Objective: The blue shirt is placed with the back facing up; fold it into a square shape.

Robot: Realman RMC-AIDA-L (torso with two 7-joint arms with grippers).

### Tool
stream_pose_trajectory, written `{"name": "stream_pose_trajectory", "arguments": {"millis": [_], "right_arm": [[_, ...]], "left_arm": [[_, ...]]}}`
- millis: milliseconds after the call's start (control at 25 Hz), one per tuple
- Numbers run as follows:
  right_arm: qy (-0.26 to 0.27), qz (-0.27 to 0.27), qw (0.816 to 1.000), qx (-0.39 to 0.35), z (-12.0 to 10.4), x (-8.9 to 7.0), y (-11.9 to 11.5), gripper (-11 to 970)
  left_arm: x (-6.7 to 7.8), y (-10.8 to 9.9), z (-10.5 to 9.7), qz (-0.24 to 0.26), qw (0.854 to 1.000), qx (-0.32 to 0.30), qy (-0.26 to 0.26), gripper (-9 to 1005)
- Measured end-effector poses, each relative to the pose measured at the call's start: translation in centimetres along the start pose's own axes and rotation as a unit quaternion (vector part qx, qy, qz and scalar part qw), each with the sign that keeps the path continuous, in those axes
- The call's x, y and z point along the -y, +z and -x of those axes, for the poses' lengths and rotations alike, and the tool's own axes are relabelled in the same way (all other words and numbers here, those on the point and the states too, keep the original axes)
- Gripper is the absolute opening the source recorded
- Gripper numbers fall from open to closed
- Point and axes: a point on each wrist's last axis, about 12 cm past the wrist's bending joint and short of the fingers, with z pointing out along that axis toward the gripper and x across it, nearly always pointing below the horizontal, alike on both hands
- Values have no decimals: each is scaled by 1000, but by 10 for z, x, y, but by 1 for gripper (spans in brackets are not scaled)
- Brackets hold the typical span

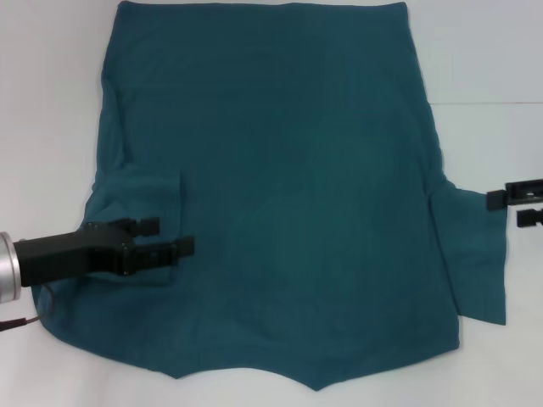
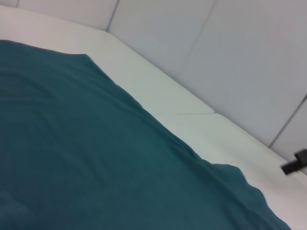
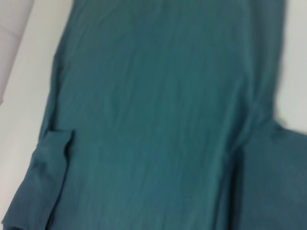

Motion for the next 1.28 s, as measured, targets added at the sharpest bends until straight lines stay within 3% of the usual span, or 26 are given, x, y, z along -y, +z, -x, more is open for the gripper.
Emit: {"name": "stream_pose_trajectory", "arguments": {"millis": [360,880,1280], "right_arm": [[33,-24,999,-10,-15,16,-5,875],[-32,-49,998,-16,-18,18,9,868],[-1,-65,998,3,-20,25,15,863]], "left_arm": [[-3,9,-1,5,1000,13,-20,899],[-3,13,-1,4,1000,13,-24,898],[-4,14,-3,7,1000,11,-27,899]]}}
